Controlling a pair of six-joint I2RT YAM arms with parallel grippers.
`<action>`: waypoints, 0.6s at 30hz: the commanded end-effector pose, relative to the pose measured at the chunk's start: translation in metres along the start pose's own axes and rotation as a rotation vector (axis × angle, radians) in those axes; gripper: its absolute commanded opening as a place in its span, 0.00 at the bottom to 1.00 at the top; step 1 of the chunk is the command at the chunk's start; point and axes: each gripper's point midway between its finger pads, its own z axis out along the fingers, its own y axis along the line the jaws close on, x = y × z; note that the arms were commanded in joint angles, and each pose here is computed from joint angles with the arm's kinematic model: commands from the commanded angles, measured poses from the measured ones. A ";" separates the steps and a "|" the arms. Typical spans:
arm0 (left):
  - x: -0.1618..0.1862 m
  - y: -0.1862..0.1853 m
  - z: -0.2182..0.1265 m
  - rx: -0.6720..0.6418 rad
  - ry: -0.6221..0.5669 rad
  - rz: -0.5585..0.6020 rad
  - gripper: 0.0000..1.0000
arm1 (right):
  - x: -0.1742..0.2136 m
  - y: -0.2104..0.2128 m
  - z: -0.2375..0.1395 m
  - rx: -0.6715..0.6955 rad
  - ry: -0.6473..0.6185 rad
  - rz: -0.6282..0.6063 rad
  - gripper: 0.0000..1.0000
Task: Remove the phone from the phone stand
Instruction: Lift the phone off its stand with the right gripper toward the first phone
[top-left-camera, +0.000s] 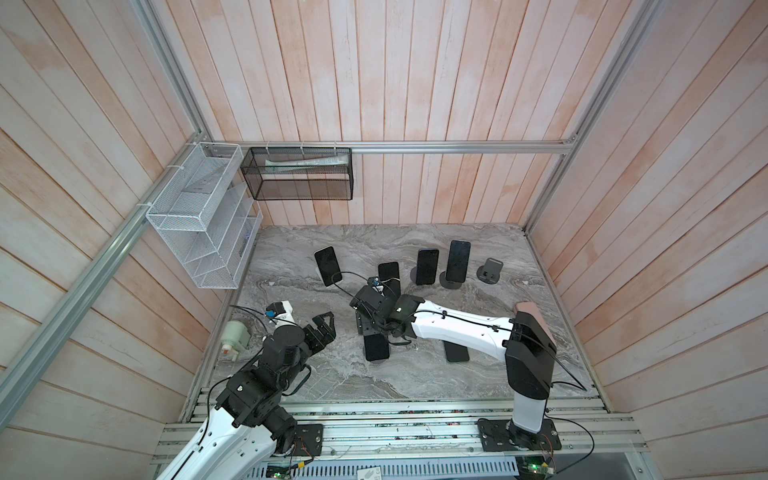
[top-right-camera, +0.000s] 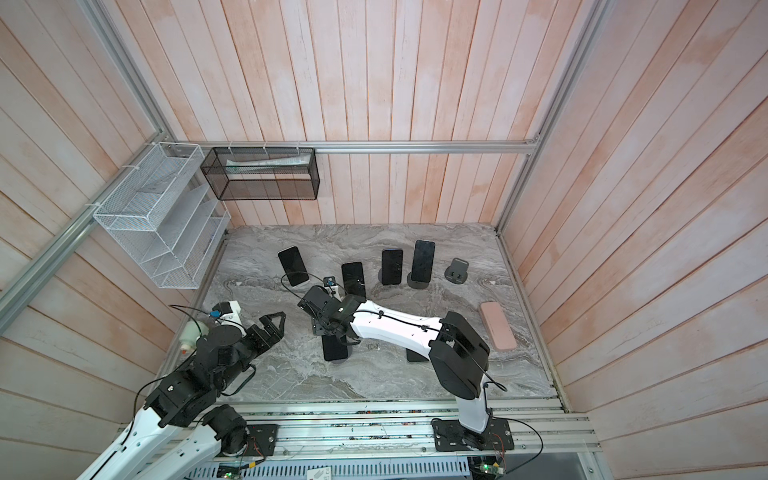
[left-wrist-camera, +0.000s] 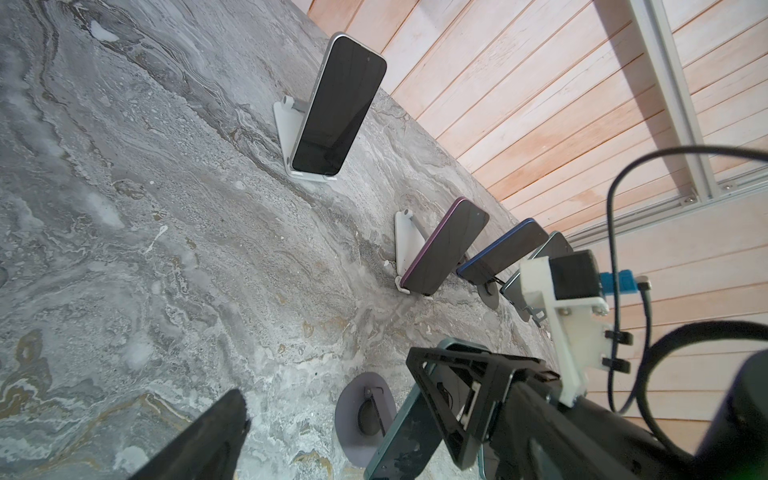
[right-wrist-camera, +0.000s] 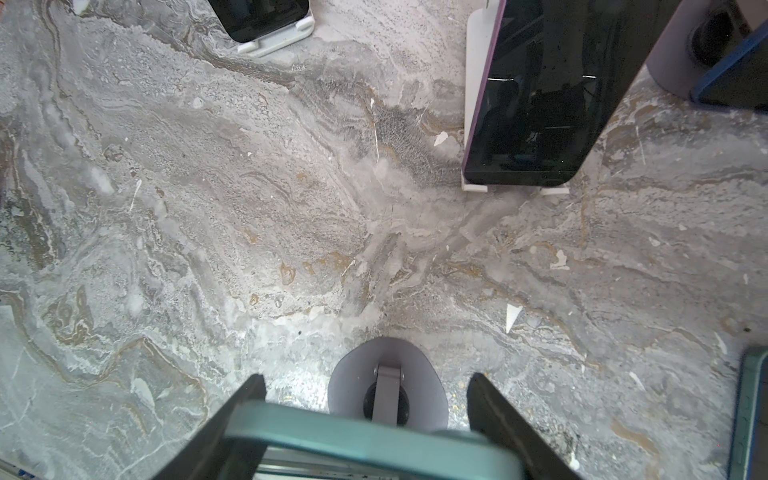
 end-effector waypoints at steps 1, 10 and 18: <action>-0.006 -0.008 -0.003 0.029 -0.015 0.006 0.99 | -0.011 -0.001 -0.025 -0.010 -0.044 -0.011 0.68; -0.007 -0.013 0.000 0.034 -0.010 0.011 0.99 | -0.021 -0.003 -0.045 -0.034 -0.085 -0.007 0.66; -0.007 -0.015 0.002 0.036 -0.007 0.026 0.99 | -0.040 -0.021 -0.075 0.002 -0.183 0.007 0.66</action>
